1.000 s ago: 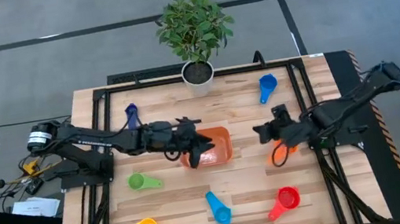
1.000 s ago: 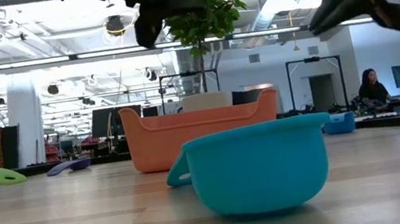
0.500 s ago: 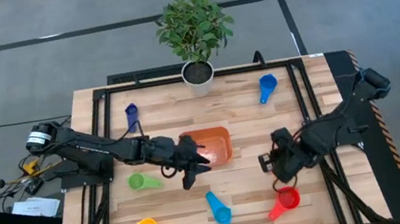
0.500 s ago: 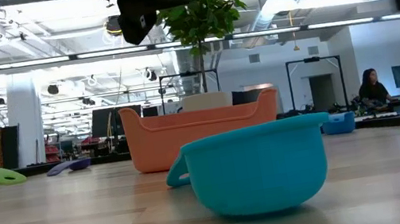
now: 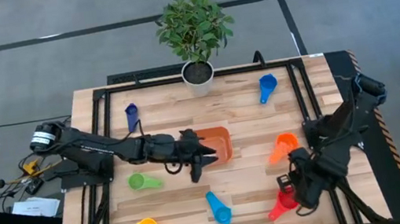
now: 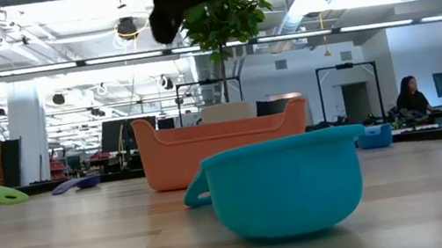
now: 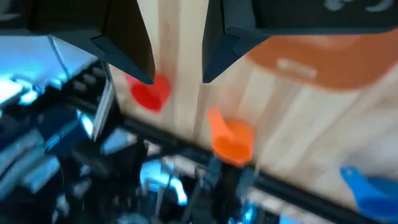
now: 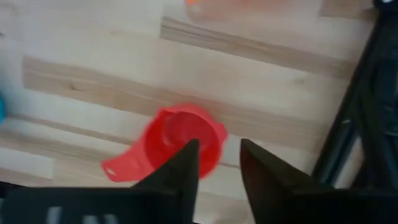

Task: Nest measuring cups in basket
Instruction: Stack the red measuring cup on top of the orange measuring cup

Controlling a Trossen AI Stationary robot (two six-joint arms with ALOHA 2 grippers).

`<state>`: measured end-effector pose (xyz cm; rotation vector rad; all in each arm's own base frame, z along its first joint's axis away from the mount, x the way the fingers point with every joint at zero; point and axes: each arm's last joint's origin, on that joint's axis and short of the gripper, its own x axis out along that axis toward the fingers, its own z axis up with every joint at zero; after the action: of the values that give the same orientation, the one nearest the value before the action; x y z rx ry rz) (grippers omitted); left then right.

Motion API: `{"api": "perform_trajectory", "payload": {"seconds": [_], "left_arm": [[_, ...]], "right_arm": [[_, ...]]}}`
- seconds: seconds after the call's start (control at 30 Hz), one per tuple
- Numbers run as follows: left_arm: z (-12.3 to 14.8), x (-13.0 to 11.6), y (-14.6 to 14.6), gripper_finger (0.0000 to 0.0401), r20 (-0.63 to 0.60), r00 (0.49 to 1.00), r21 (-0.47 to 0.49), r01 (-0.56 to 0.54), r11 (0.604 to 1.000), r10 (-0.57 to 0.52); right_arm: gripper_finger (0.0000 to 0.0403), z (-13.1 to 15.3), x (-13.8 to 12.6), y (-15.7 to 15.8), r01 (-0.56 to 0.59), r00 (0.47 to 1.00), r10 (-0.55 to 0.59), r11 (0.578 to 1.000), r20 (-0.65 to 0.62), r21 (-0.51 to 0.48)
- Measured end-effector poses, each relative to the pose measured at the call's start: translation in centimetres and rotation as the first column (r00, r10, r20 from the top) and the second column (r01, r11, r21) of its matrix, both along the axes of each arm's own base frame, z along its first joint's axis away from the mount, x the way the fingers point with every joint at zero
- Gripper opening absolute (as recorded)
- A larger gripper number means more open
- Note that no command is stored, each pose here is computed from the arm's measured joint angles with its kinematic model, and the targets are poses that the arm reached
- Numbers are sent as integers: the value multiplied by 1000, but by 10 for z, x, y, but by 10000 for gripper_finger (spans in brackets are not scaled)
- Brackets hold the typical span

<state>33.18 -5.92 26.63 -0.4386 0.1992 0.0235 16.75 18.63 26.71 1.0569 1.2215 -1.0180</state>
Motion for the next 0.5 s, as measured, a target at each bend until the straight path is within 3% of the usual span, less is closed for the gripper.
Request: {"api": "perform_trajectory", "payload": {"seconds": [0.1,0.23,0.5], "left_arm": [[-4,13,-3,122,36,998,-21,-53,998,54],[-6,43,-14,122,39,999,-46,-28,999,30],[-6,110,-42,122,-13,998,43,68,997,-67]], "right_arm": [[189,0,-8,5,-23,1000,23,1000,-13,-8],[228,0,-19,16,-77,997,77,997,4,12],[222,-8,-37,33,-170,986,170,986,-4,1]]}}
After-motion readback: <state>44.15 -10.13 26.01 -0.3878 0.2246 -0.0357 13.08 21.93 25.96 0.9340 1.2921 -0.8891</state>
